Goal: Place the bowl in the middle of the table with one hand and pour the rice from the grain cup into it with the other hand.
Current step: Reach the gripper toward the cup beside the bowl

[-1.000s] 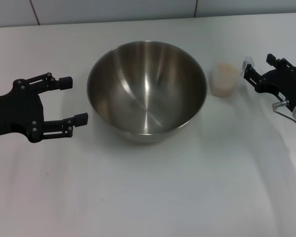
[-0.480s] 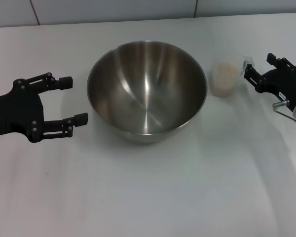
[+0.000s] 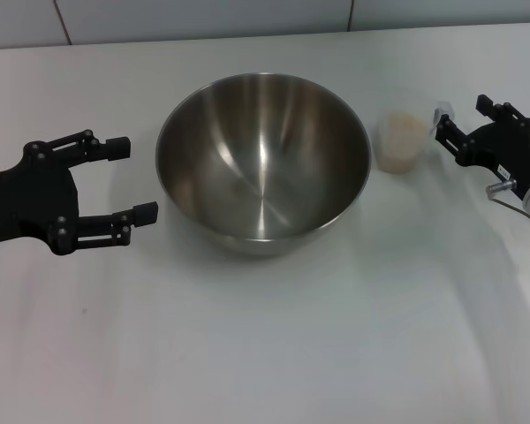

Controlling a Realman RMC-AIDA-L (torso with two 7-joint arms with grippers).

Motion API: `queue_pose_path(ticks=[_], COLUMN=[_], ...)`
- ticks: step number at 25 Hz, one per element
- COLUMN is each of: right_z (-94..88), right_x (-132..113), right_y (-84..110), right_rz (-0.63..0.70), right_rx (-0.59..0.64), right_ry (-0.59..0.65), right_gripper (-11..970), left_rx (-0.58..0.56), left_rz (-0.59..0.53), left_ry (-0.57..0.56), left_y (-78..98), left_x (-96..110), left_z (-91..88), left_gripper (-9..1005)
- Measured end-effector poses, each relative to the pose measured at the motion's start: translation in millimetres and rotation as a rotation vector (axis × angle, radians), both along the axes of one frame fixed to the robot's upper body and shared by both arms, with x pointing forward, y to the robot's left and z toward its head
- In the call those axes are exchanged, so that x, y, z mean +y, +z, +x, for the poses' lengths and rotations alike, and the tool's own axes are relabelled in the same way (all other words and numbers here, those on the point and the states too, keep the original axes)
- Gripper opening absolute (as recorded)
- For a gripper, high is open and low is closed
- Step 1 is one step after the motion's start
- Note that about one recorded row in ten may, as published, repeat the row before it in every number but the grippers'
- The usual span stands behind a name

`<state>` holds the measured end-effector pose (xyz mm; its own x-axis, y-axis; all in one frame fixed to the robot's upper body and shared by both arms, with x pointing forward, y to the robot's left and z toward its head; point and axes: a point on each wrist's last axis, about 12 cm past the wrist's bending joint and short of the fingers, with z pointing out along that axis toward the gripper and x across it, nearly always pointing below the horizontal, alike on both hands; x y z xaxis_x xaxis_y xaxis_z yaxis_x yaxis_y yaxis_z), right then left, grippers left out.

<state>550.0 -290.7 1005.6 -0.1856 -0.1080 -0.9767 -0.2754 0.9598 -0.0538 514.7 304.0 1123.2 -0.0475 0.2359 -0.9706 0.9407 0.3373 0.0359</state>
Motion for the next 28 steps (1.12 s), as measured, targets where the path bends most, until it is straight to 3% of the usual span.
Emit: queue_pose_path(ticks=[9,14,17,28], right_z=[-2.6,-2.9,-3.0,-3.4], right_x=[-1.6,-1.0,-1.1,-0.6], right_y=[-1.6,-1.9,-2.0,-2.5], right_rz=[-0.001,0.001,0.001,0.004], right_rx=[0.004,0.005,0.006,0.008], right_ry=[-0.005,-0.004,-0.005,-0.005], right_gripper=[548,320,136,4], left_rx=[0.001,0.002,0.002,0.001], left_rz=[0.001,0.001,0.002,0.004], left_ry=[0.001,0.003,0.004,0.005], left_y=[-0.2,-0.5,-0.6,-0.5], left_x=[0.8,1.3,1.7,2.5], left_z=[-0.5,-0.9,-1.3,-2.1], left_gripper=[859,860,859,859])
